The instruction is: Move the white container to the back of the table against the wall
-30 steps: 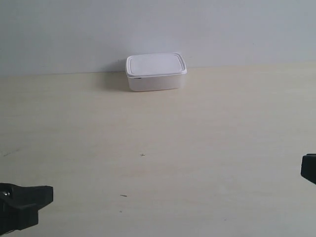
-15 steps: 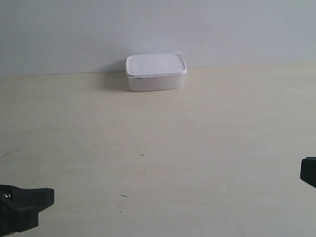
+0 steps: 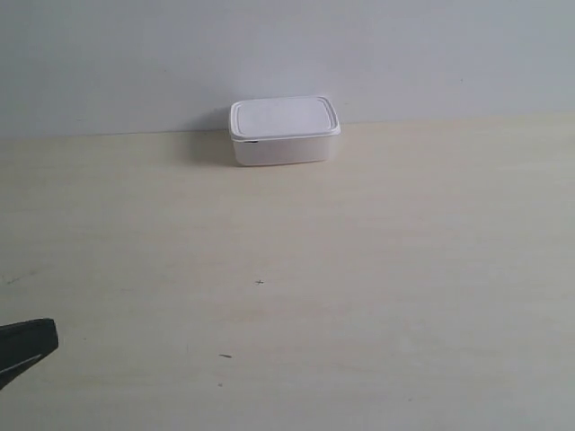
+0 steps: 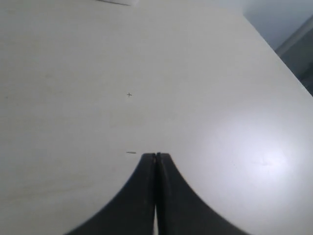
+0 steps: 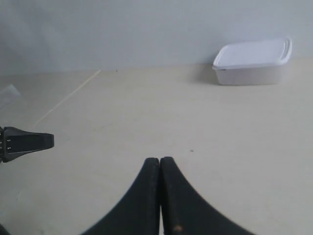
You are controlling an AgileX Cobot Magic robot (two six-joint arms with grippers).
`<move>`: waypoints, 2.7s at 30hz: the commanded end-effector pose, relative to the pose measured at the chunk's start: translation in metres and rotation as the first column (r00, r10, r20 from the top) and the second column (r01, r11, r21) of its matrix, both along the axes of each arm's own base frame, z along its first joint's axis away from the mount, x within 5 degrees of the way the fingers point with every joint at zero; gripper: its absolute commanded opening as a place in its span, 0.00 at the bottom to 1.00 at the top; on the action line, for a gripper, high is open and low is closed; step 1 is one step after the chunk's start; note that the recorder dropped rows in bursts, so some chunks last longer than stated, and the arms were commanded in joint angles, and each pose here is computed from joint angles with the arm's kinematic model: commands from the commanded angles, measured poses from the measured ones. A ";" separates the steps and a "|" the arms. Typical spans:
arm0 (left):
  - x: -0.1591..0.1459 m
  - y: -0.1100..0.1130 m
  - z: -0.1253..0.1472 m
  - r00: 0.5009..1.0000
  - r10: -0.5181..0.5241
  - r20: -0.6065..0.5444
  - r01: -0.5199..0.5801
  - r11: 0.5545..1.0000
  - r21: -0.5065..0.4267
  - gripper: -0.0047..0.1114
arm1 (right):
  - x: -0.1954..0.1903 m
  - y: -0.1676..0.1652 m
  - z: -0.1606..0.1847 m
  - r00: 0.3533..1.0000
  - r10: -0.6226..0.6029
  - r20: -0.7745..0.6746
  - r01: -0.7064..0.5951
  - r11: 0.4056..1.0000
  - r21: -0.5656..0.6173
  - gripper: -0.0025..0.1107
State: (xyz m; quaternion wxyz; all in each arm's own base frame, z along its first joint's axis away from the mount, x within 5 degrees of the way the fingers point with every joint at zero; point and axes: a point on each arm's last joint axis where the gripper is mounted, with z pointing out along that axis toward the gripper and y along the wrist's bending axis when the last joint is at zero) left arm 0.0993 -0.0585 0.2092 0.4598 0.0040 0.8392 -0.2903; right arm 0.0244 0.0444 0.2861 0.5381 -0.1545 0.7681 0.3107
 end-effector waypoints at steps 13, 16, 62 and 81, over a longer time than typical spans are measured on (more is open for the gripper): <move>-0.027 0.032 -0.002 0.947 0.227 0.229 -0.209 0.973 -0.099 0.04 | -0.011 -0.007 -0.014 0.987 -0.135 0.089 0.133 0.991 0.029 0.02; -0.031 0.036 0.002 0.921 0.269 0.280 -0.244 0.962 -0.123 0.04 | -0.007 -0.007 -0.024 0.988 -0.146 0.055 0.145 0.989 0.017 0.02; -0.045 0.057 0.014 0.706 0.552 0.444 -0.533 0.827 -0.182 0.04 | 0.017 -0.010 -0.107 0.946 -0.284 -0.158 0.287 0.958 0.001 0.02; -0.047 0.030 -0.006 0.902 0.298 0.314 -0.283 0.955 -0.092 0.04 | 0.030 -0.034 -0.084 0.837 -0.441 0.325 0.511 0.843 -0.170 0.02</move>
